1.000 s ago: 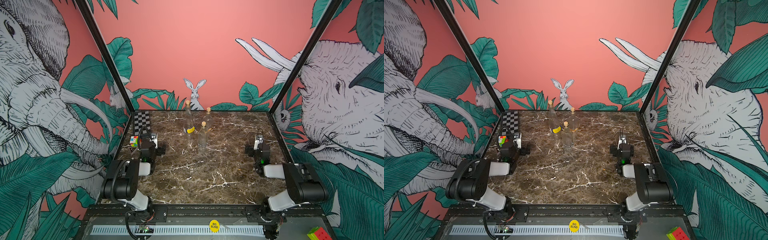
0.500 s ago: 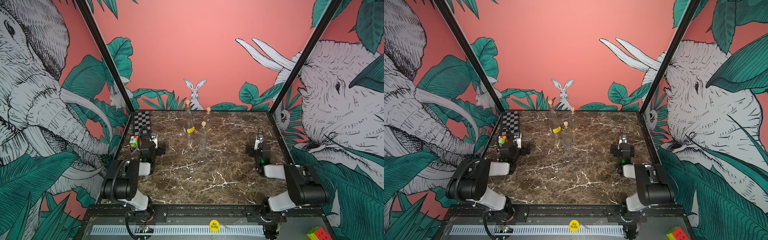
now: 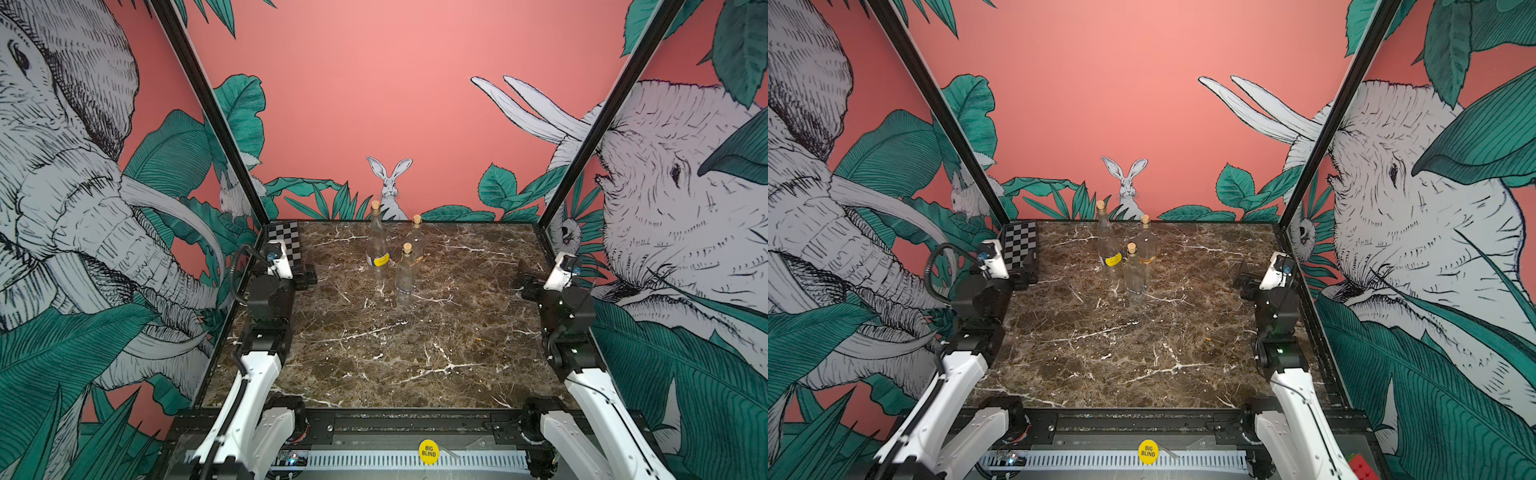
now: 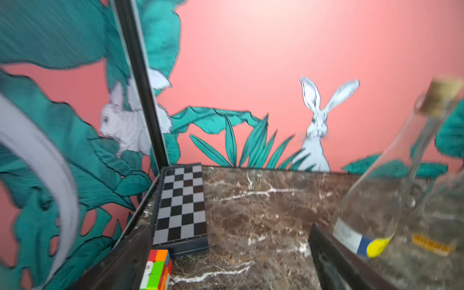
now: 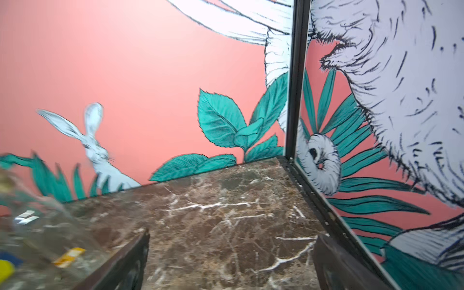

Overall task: Remove the label from the bottle
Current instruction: Pick up the bottle from the center of the board, then tear open the label from the bottle.

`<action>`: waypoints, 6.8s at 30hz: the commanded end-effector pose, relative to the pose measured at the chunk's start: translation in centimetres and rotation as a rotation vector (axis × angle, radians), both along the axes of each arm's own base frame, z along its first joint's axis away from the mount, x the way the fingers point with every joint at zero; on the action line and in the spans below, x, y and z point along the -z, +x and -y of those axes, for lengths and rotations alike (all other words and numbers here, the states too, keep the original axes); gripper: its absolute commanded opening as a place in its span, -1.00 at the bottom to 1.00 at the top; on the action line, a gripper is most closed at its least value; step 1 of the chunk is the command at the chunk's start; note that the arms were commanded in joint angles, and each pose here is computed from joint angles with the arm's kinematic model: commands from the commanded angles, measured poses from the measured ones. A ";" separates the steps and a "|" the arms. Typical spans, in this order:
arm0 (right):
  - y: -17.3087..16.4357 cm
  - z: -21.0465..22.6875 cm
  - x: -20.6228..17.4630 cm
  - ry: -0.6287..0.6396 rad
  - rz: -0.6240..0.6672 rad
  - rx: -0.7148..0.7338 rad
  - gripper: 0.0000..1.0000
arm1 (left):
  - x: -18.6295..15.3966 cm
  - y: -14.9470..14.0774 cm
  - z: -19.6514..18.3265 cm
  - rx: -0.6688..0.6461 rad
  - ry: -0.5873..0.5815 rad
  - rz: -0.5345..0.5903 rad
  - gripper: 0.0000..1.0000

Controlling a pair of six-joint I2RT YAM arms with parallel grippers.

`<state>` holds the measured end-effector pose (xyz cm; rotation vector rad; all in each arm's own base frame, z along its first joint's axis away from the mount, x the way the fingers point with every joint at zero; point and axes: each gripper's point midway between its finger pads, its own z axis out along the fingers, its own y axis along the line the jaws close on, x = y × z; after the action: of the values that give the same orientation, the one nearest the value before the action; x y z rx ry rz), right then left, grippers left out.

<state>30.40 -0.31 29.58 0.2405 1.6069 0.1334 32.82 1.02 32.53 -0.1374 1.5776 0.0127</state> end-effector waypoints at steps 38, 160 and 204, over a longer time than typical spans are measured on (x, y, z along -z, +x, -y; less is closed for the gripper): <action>-3.4 -9.0 -0.9 0.302 -0.020 -0.538 0.98 | 4.2 -1.9 26.7 0.970 0.185 -0.074 0.99; -5.6 -29.9 1.5 -0.005 -0.233 -1.260 0.01 | -4.1 -2.6 29.1 0.868 -0.314 -0.401 -1.00; -4.8 -31.5 4.0 -0.003 -0.304 -1.283 -0.64 | -4.5 -2.8 29.7 0.903 -0.326 -0.383 -1.00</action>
<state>25.54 30.49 24.29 -0.8263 1.9024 1.0968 30.94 -28.39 31.58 0.3530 2.0514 -0.8757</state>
